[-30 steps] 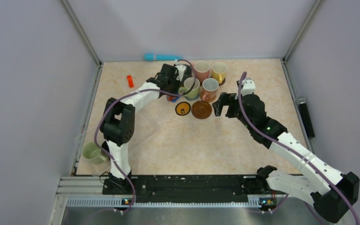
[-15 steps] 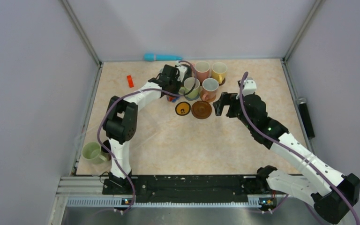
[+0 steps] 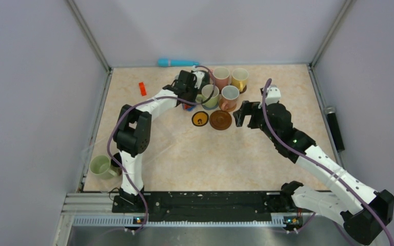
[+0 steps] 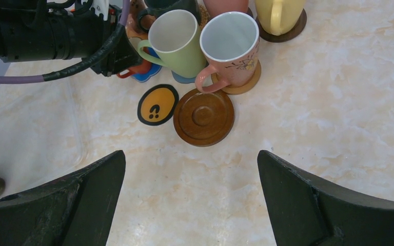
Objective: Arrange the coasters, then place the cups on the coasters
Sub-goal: Place the cup on the coaster.
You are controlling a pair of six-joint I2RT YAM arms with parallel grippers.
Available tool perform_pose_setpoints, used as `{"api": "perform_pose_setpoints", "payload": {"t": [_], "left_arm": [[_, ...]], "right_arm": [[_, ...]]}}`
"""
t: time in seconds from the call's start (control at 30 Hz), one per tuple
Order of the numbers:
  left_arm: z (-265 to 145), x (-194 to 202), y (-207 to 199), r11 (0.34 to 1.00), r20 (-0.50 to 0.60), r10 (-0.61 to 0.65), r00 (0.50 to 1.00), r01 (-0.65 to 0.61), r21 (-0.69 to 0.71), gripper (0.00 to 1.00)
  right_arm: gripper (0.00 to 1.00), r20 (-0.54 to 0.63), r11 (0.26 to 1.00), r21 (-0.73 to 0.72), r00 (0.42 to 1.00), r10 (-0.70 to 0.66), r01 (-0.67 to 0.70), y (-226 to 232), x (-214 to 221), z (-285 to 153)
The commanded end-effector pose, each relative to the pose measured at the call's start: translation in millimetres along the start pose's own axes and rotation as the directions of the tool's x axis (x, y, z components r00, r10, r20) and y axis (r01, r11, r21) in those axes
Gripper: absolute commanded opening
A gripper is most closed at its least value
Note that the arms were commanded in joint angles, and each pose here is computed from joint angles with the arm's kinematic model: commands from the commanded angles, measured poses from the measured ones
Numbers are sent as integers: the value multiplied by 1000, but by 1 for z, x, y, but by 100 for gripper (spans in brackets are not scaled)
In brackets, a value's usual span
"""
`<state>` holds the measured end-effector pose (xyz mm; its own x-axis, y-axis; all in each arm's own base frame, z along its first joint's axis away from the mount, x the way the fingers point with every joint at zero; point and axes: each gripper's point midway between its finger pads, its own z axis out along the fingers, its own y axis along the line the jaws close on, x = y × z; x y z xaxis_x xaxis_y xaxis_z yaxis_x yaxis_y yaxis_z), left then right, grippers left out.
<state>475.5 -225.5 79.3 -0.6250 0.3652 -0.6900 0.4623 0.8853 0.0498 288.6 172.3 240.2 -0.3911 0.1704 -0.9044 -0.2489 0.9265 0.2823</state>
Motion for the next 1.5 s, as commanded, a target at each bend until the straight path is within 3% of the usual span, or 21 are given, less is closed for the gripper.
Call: {"api": "perform_pose_setpoints", "payload": {"t": [0.0,0.27,0.4,0.47,0.63,0.67,0.7,0.87,1.1,1.4,1.47], "left_arm": [[-6,-30,6,999,83,-14,996,16,-27,27],[-41,-44,7,995,123,-84,989,89,-35,42],[-71,-53,18,983,168,-143,975,159,-90,56],[-86,-56,23,978,185,-153,971,175,-112,70],[-129,-51,38,956,195,-184,963,222,-193,80],[-139,-49,40,952,194,-191,962,229,-202,93],[-149,-45,41,951,192,-194,962,232,-206,98],[-203,-30,52,919,252,-247,936,308,-246,99],[-268,28,84,780,350,-440,827,545,-306,99],[-305,127,120,522,420,-578,700,712,-469,99],[-310,145,126,439,445,-613,653,750,-495,99]], "right_arm": [[99,54,1000,1,998,13,-13,-2,-13,-4],[99,45,1000,-5,999,13,-13,0,-10,-2],[99,43,1000,-15,999,15,-14,1,-9,-2],[99,41,1000,-20,999,16,-15,2,-8,-1],[99,35,1000,-21,999,15,-14,2,-6,0],[99,37,1000,-19,999,14,-13,2,-6,0],[99,38,1000,-17,999,13,-13,1,-6,1],[99,37,1000,-21,999,14,-14,2,-6,1],[99,40,1000,-23,999,15,-14,2,-6,0],[99,20,1000,-24,1000,9,-9,2,0,6],[99,13,1000,-24,1000,7,-6,3,1,7]]}}
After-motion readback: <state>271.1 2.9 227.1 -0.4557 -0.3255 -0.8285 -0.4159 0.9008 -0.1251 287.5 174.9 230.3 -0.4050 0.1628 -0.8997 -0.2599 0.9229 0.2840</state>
